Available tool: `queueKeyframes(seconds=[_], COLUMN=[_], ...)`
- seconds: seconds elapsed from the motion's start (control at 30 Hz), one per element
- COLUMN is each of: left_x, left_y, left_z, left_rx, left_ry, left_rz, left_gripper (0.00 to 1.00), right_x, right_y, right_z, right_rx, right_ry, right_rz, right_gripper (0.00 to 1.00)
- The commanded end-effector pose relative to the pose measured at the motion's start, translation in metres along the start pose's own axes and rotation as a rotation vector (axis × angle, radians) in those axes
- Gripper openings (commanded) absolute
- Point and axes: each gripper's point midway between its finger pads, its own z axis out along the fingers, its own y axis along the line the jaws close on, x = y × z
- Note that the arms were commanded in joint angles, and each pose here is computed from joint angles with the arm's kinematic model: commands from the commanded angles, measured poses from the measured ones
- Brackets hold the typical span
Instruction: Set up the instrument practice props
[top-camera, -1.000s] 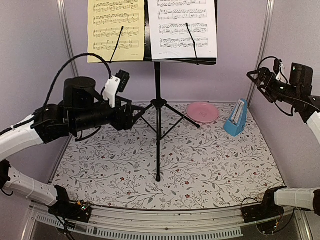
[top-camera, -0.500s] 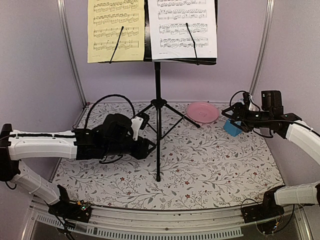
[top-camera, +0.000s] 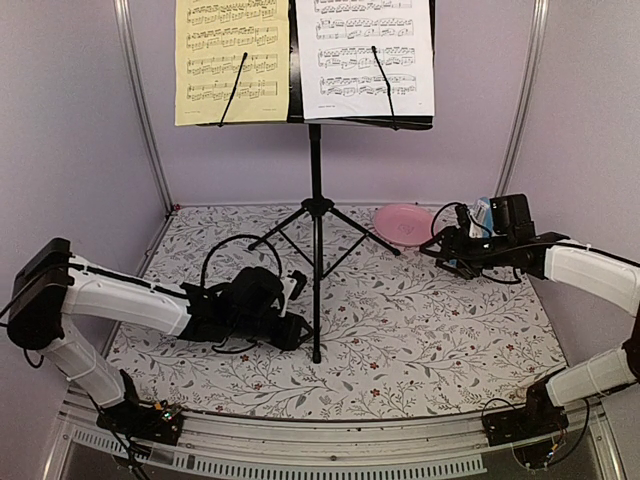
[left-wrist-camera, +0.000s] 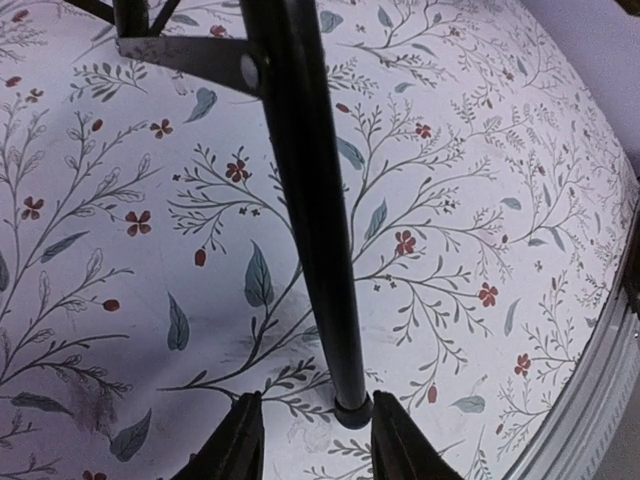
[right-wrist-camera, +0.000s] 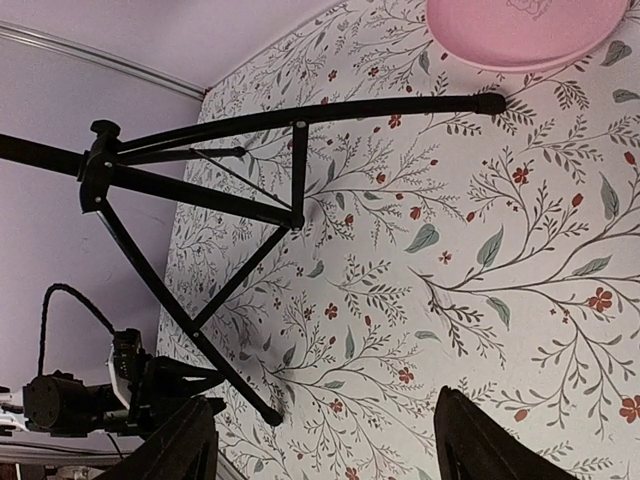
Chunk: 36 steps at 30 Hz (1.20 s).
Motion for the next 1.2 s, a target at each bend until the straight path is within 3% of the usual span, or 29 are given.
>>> queueKeyframes(seconds=[0.0,0.33,0.67,1.17], left_x=[-0.010,-0.009,-0.019,-0.044], left_y=[-0.016,-0.017,0.013,0.057], left_z=[0.012,0.044,0.056,0.073], left_rx=[0.061,0.063,-0.028,-0.147], left_ry=[-0.031,-0.009,-0.016,-0.022], left_rz=[-0.007,-0.007,-0.068,-0.139], left_gripper=[0.36,0.29,0.00,0.00], right_x=[-0.008,-0.020,-0.028,-0.033], right_y=[0.007,0.009,0.014,0.013], right_z=[0.009,0.037,0.041,0.037], right_rx=[-0.042,-0.049,-0.052,-0.024], right_ry=[-0.015,0.019,0.011,-0.011], right_rz=[-0.040,-0.068,-0.077,-0.091], right_gripper=[0.75,0.66,0.62,0.62])
